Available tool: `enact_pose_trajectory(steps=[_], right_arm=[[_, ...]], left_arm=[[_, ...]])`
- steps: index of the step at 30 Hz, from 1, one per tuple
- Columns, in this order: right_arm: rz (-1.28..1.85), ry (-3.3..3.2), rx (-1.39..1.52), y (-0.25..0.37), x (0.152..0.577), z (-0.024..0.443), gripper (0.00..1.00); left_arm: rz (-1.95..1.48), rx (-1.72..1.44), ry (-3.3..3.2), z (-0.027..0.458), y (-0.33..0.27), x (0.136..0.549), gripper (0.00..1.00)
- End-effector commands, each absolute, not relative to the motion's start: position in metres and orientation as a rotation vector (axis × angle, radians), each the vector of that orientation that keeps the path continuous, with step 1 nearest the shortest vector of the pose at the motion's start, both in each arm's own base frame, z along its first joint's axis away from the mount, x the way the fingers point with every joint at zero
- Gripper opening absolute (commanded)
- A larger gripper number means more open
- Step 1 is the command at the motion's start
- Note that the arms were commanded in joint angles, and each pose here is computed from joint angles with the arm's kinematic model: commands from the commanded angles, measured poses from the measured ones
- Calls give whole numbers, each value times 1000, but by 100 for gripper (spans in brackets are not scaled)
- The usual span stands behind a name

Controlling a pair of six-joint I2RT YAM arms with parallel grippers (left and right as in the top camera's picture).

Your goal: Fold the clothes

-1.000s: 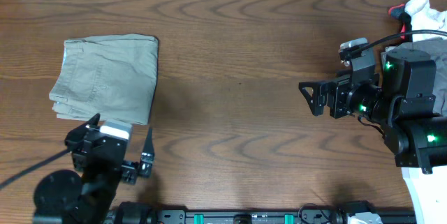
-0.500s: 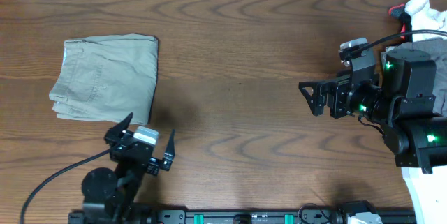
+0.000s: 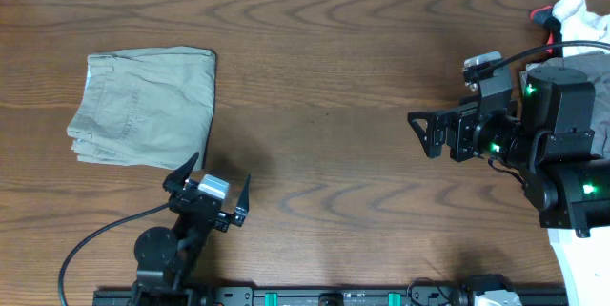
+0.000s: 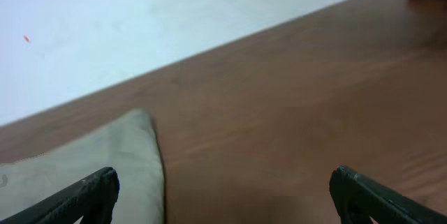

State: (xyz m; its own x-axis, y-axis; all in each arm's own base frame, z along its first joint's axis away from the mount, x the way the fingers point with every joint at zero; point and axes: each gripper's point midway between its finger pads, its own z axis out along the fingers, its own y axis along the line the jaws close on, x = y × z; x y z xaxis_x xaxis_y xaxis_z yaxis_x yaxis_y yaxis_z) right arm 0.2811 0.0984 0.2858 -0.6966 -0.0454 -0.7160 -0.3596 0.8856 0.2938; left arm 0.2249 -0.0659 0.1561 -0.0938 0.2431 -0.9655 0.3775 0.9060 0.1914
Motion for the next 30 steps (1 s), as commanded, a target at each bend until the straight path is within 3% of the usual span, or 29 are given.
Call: enact_pose_trajectory(steps=[1,30], right_arm=[[531,2291,-288,97,282,289,99],[531,2290,-289,97,282,289,99]], left_arm=[[-150,480,1700,144,-69,225,98],[-149,479,1700,139,-69,227,98]])
